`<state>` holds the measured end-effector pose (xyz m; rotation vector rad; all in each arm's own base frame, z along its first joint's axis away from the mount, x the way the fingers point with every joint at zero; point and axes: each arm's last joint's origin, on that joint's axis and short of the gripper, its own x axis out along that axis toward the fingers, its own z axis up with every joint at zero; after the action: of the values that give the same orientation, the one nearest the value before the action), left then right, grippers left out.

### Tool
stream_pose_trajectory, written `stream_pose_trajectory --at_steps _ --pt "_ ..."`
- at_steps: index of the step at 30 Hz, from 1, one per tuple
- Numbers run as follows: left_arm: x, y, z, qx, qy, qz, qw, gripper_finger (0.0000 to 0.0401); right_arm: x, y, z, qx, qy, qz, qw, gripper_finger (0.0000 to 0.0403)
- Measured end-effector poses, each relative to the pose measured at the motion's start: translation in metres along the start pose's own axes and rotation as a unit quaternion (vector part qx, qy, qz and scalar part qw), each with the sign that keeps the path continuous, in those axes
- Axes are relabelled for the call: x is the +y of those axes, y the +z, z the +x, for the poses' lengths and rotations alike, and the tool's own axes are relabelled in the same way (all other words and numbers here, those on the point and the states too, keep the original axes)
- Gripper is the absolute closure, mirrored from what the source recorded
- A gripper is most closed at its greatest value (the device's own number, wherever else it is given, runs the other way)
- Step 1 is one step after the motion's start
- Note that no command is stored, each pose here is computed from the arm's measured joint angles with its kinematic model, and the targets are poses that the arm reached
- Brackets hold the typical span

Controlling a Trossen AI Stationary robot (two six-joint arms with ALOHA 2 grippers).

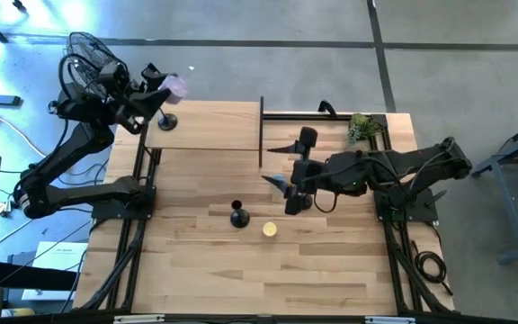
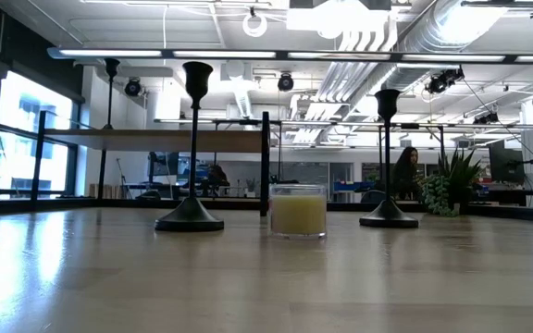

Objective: Pick & Place candle stick holders
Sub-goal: Put the purple candle on the shelf

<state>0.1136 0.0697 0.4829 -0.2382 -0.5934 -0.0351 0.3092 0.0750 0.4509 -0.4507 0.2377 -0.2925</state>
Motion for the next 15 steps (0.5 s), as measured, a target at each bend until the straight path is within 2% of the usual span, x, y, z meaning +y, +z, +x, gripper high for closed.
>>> stream_pose_trajectory --at_steps 4,6,10,15 --pt "0.000 0.000 0.002 -0.013 -0.004 -0.013 1.000 0.0194 -0.005 -0.001 0.000 0.030 -0.072 -0.053 0.996 0.0133" --pt "-0.002 -0.003 0.004 -0.039 -0.012 -0.009 0.999 0.0194 -0.008 -0.002 0.000 0.045 -0.099 -0.070 0.992 0.0141" --pt "-0.002 -0.018 0.008 -0.101 -0.037 -0.015 0.994 0.0195 -0.013 -0.004 0.002 0.060 -0.129 -0.091 0.986 0.0162" --pt "0.003 -0.043 0.012 -0.154 -0.047 -0.026 0.987 0.0195 -0.022 0.001 0.005 0.046 -0.161 -0.091 0.982 0.0187"
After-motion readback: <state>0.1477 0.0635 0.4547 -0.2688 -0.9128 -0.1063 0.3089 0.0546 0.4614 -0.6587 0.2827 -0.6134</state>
